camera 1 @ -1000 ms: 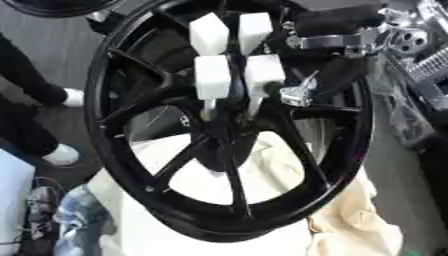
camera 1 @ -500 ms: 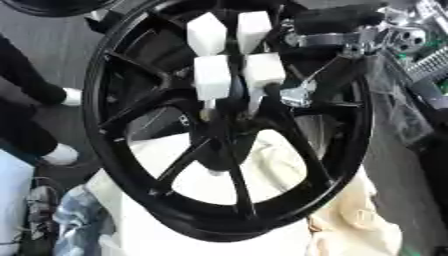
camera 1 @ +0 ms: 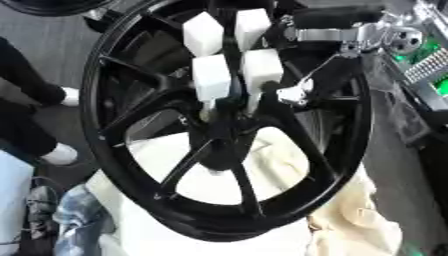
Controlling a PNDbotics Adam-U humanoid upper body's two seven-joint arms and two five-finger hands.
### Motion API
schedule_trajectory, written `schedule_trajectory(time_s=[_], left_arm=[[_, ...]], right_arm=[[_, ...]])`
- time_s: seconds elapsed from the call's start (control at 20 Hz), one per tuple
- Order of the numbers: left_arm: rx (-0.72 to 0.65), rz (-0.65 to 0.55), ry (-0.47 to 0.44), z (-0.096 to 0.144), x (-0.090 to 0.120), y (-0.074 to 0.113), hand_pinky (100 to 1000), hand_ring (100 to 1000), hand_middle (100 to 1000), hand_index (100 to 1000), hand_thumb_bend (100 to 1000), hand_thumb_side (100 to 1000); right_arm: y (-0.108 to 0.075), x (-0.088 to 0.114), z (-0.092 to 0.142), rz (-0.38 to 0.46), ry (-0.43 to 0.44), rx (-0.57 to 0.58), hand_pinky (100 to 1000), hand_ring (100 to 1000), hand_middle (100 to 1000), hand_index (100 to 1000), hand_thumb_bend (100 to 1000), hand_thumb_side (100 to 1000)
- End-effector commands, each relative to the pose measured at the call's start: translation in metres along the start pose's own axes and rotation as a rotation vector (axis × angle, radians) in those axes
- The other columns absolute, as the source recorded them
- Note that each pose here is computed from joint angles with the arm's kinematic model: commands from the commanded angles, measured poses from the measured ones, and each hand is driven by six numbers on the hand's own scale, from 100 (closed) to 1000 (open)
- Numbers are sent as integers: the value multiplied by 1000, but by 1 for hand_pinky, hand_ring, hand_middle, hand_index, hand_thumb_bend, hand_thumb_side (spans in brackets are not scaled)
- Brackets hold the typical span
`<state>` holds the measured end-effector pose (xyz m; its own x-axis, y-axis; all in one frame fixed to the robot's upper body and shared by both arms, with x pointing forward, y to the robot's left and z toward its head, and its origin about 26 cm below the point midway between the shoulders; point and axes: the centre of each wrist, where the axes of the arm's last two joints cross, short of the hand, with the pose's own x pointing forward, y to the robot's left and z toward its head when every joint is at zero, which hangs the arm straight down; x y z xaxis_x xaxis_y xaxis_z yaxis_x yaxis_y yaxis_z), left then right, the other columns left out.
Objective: Pull the pin out of the wheel hub.
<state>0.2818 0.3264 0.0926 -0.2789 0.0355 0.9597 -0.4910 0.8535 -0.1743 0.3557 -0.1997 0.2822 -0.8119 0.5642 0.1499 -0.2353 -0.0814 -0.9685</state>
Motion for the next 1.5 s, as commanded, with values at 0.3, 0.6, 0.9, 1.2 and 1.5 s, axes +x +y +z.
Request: schedule_trajectory(time_s=[0.3,0.6,0.9,1.2,1.5], left_arm=[[-9,-3,-12,-2,4,0,708,690,705,683,209,919],[-9,-6,-10,-2,4,1,709,690,705,682,209,919],[-5,-7,-14,-2,4,1,709,689,706,683,211,916],[1,-7,-17,-1,4,1,710,688,707,683,212,914],[15,-10,-35,-2,7,1,711,687,709,683,210,909]], right_arm=[[-15,17,11,-40,-36,-60,756,580,476,631,100,428],[-20,26,18,-93,-57,-65,751,561,456,592,100,431],[-37,39,47,-164,-108,-139,768,565,456,580,100,410],[-49,25,101,-379,-104,-321,801,579,466,587,100,521],[-38,-1,169,-528,37,-566,809,584,469,591,100,524]])
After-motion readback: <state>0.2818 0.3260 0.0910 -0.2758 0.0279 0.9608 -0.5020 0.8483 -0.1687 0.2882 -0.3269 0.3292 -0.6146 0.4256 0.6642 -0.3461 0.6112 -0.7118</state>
